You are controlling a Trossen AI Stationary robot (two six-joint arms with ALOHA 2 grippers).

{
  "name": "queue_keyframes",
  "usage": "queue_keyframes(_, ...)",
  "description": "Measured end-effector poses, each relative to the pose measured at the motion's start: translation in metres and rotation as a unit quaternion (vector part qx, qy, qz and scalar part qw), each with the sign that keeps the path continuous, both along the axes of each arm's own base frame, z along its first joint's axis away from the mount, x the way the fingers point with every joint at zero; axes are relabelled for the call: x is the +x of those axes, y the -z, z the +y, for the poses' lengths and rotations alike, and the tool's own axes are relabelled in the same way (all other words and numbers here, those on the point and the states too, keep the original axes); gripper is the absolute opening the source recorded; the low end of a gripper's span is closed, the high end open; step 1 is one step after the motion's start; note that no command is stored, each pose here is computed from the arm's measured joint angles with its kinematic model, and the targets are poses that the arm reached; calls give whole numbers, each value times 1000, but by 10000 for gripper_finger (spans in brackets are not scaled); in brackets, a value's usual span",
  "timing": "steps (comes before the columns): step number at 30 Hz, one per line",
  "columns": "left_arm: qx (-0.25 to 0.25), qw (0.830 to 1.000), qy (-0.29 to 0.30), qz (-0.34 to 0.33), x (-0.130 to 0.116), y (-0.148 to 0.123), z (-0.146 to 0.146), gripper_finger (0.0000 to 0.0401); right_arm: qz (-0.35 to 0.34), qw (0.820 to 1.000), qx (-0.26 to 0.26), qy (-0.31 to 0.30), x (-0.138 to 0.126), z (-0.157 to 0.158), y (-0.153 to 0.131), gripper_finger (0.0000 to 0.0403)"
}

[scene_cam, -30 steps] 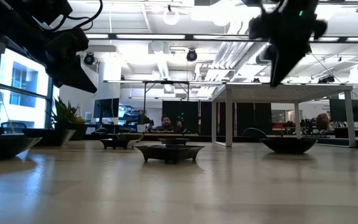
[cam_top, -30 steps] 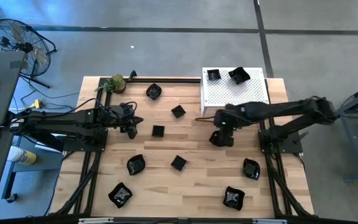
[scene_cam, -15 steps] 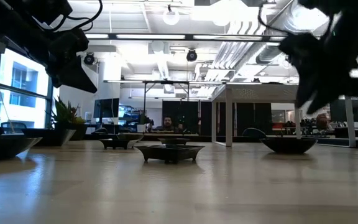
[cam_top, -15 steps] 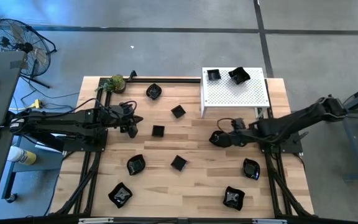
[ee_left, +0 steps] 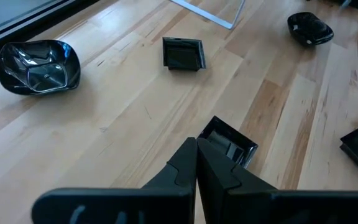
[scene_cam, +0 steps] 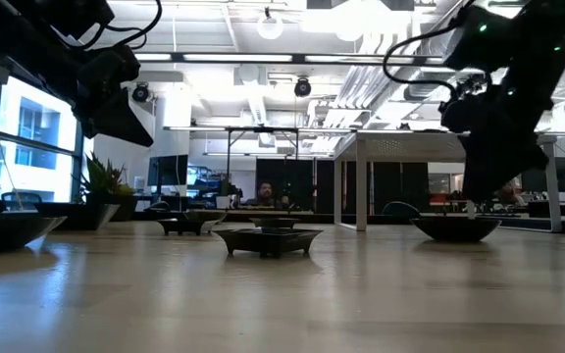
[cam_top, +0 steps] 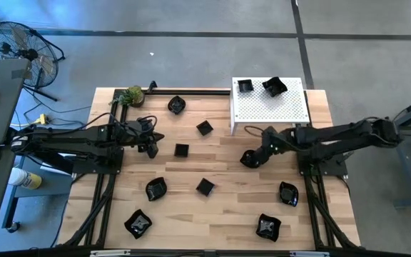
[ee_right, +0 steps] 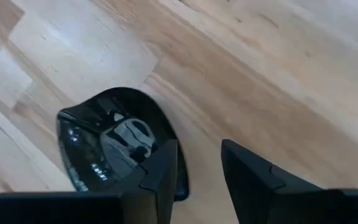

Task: Pick & Place Mini shaped plates
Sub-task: Put the leaf-shaped plate on the shelf

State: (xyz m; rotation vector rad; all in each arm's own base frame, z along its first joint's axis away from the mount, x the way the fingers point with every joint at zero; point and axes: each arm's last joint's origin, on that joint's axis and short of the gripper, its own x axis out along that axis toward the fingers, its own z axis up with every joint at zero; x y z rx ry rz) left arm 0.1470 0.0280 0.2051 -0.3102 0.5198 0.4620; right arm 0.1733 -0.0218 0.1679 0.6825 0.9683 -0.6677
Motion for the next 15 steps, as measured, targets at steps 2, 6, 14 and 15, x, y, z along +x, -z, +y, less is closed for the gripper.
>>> queue_keyframes(2, 0, 1000, 0, 0, 0, 0, 0, 1, 2, 1000, 4, -19, -1, -6, 0, 121)
queue_keyframes(6, 0, 1000, 0, 0, 0, 0, 0, 1, -11, 999, 25, -36, -3, -14, 6, 121)
queue_keyframes(14, 1, 1000, 1, 0, 0, 0, 0, 1, -43, 995, 80, -30, -15, -12, 38, 121)
queue_keyframes(15, 1, 1000, 1, 1, 0, 0, 0, 1, -53, 994, 85, -32, -14, -12, 39, 121)
